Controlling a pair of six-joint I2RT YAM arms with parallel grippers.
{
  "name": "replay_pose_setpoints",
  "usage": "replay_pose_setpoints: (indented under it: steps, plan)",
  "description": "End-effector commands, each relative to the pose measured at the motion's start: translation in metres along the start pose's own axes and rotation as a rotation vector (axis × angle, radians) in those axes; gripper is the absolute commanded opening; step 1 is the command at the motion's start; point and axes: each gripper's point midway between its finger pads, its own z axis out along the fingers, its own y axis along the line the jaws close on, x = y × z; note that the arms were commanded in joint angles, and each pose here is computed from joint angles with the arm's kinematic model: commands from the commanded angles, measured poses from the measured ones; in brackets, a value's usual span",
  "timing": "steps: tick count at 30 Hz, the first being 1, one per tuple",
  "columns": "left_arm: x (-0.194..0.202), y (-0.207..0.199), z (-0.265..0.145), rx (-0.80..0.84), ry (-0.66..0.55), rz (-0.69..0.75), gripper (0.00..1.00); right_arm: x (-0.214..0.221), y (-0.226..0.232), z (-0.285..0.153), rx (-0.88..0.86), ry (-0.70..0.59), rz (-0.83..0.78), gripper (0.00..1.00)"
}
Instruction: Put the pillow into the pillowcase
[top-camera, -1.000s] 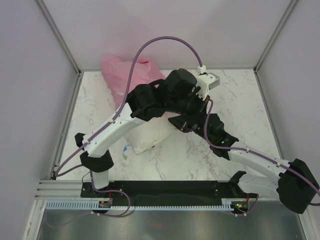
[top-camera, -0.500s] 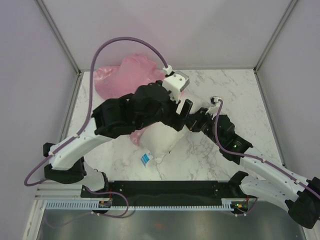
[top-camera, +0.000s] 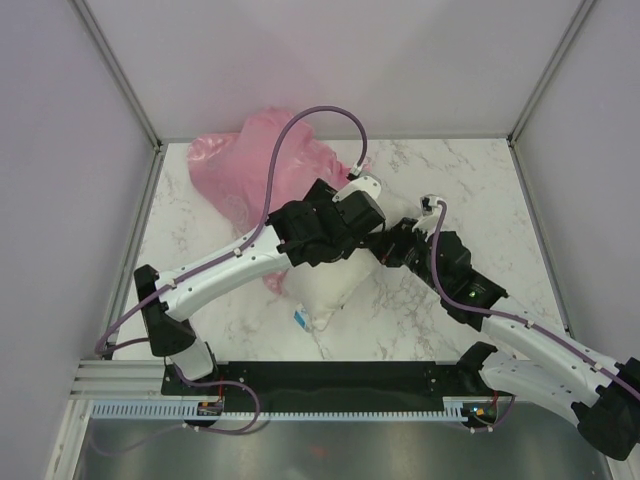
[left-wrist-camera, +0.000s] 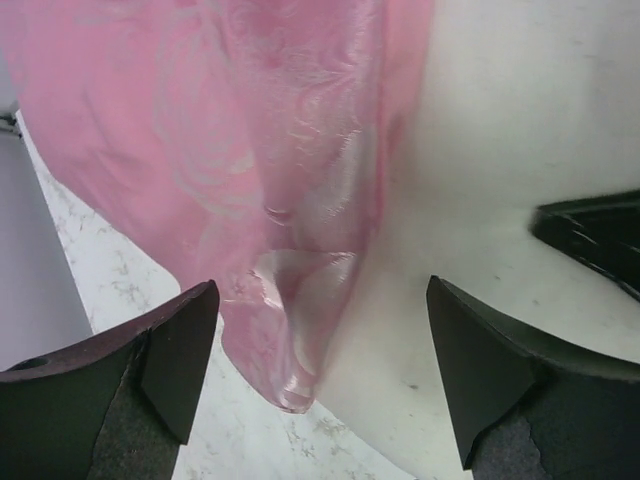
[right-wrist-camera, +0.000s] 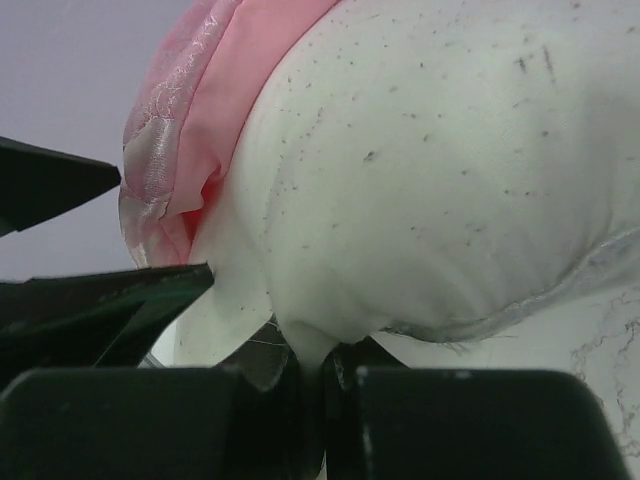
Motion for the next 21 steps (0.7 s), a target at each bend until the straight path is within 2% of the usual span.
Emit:
replay_pose_setpoints:
  steps: [1,3,6,9,10,12,15,16,17,18,20,21]
  plan:
    - [0.000,0.035,0.002,-0.115,-0.018,-0.067,0.91,-0.023,0.032,-0.006,-0.125,-0.078,0.026,0.00]
    - [0.004,0.044,0.009,-0.137,0.000,-0.068,0.90,-0.022,0.033,-0.005,-0.134,-0.074,0.029,0.00]
    - [0.014,0.053,0.024,-0.172,0.044,-0.057,0.82,-0.020,0.033,-0.004,-0.141,-0.072,0.034,0.00]
    - [0.026,0.063,0.036,-0.207,0.088,-0.054,0.67,-0.019,0.034,-0.003,-0.144,-0.066,0.034,0.00]
    - [0.030,0.064,0.039,-0.214,0.100,-0.052,0.59,-0.019,0.034,-0.003,-0.144,-0.066,0.034,0.00]
    - [0.033,0.067,0.043,-0.224,0.114,-0.061,0.54,-0.018,0.033,-0.002,-0.142,-0.064,0.033,0.00]
    - [0.034,0.062,0.048,-0.204,0.128,-0.065,0.36,-0.018,0.033,-0.001,-0.141,-0.063,0.033,0.00]
    - [0.033,0.062,0.048,-0.202,0.128,-0.063,0.20,-0.019,0.034,-0.002,-0.144,-0.066,0.034,0.00]
    - [0.032,0.062,0.048,-0.204,0.127,-0.064,0.08,-0.019,0.034,-0.002,-0.143,-0.067,0.033,0.00]
    - [0.031,0.063,0.047,-0.208,0.124,-0.068,0.02,-0.020,0.034,-0.003,-0.142,-0.069,0.029,0.00]
    - [0.025,0.062,0.043,-0.181,0.110,-0.086,0.02,-0.024,0.034,-0.002,-0.130,-0.081,0.021,0.00]
    - [0.022,0.052,0.040,-0.108,0.110,-0.090,0.02,-0.026,0.034,-0.004,-0.124,-0.083,0.003,0.00]
